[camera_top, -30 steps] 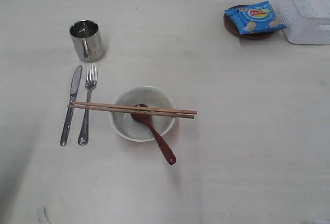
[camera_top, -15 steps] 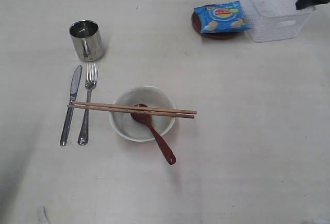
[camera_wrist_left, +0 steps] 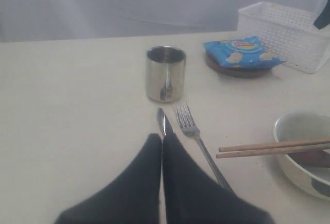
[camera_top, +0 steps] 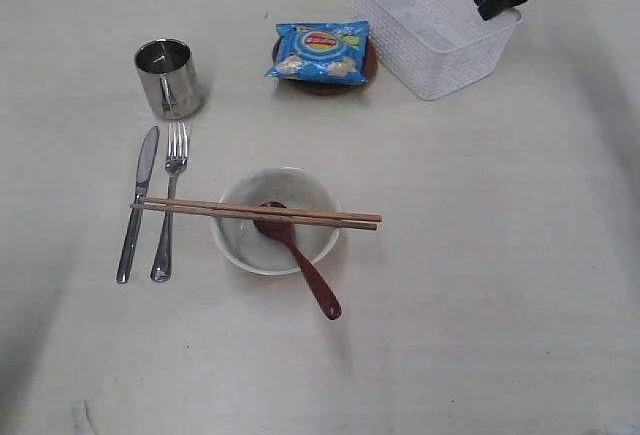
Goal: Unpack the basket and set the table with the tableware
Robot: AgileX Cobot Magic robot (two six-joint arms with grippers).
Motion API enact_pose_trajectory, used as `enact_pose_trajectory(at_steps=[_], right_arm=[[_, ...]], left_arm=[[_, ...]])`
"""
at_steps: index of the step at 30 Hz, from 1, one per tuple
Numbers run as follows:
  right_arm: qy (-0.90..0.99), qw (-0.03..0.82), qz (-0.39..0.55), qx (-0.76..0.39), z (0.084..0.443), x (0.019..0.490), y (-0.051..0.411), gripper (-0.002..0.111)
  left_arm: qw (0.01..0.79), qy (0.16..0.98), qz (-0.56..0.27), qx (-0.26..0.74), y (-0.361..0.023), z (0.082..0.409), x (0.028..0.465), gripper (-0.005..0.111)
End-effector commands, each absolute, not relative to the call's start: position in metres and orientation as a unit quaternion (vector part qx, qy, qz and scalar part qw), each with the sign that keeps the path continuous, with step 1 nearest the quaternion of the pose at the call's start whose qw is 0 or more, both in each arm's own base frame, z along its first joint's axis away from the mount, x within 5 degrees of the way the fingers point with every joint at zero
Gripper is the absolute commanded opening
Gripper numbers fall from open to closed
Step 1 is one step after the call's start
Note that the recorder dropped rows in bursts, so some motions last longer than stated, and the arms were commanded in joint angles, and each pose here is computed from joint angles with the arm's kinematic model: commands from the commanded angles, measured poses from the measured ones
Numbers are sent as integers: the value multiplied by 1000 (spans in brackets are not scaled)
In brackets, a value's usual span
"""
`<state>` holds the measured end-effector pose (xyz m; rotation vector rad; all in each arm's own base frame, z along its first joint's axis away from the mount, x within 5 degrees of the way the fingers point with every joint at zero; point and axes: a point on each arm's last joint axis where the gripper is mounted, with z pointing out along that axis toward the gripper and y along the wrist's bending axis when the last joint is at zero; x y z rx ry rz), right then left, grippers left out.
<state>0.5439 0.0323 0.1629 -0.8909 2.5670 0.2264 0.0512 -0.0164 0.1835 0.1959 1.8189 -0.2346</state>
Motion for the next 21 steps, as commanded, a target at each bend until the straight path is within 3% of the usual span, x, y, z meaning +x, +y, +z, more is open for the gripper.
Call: enact_pose_trajectory(at_steps=[1, 8, 13, 21], right_arm=[[915, 201, 81, -341, 175, 538, 53, -1], [914, 159, 60, -369, 171, 523, 82, -1], [937, 145, 60, -313, 170, 520, 78, -1], [959, 175, -28, -223, 220, 516, 49, -1]], left_arm=[[605, 785, -103, 87, -17, 183, 51, 0], [605, 785, -103, 87, -17, 183, 51, 0], [605, 785, -103, 87, -17, 183, 51, 0], [605, 785, -103, 87, -17, 183, 51, 0]])
